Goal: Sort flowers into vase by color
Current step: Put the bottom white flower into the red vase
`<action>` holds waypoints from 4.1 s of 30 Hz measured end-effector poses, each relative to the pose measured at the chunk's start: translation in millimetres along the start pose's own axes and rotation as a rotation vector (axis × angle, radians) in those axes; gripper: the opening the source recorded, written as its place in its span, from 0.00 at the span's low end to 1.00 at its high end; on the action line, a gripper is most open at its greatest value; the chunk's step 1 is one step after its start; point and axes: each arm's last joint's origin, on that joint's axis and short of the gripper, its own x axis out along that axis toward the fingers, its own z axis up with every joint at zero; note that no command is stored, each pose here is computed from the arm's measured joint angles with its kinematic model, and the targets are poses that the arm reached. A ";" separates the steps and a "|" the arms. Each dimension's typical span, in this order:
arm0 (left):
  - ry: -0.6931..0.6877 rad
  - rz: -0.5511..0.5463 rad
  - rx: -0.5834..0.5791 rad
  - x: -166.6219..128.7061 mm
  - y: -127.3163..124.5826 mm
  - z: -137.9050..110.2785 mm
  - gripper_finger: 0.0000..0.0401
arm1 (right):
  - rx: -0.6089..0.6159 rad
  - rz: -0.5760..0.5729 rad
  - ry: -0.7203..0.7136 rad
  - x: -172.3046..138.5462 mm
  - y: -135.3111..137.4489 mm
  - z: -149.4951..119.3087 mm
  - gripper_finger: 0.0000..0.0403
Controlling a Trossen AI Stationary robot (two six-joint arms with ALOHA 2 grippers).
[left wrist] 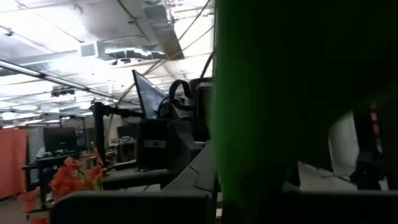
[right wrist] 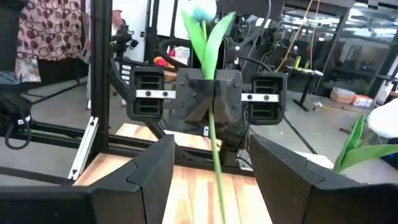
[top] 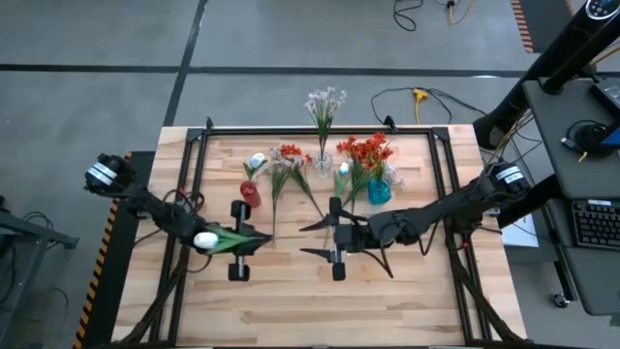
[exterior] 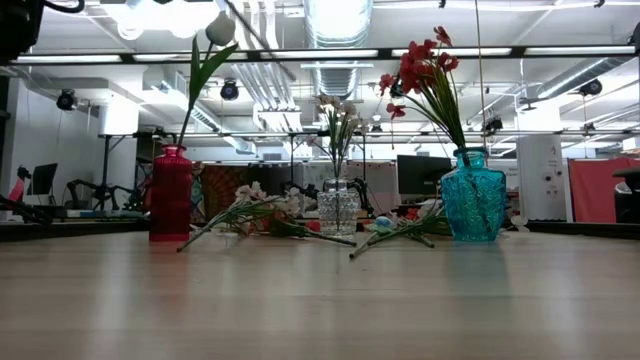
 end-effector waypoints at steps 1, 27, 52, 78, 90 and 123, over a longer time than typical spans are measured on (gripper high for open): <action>0.008 0.013 0.001 0.5 -0.2 -0.9 0.00 | 0.004 0.001 0.007 0.5 0.2 -0.2 0.50; 0.145 0.378 0.096 -28.4 40.9 48.2 0.00 | 0.037 0.010 0.079 -1.2 0.4 -4.6 0.50; -0.049 0.560 0.144 -33.8 103.3 69.3 0.00 | 0.037 0.010 0.091 -1.4 0.5 -5.9 0.50; -0.047 0.630 0.058 -28.9 116.3 54.1 0.00 | 0.029 -0.015 0.112 -1.5 -0.9 -8.0 0.50; -0.018 0.656 0.051 -24.9 118.9 45.4 0.00 | 0.029 -0.014 0.114 -1.5 -0.8 -8.3 0.50; 0.037 0.666 0.059 -20.0 120.4 32.9 0.00 | 0.027 -0.013 0.120 -1.5 -0.7 -8.9 0.50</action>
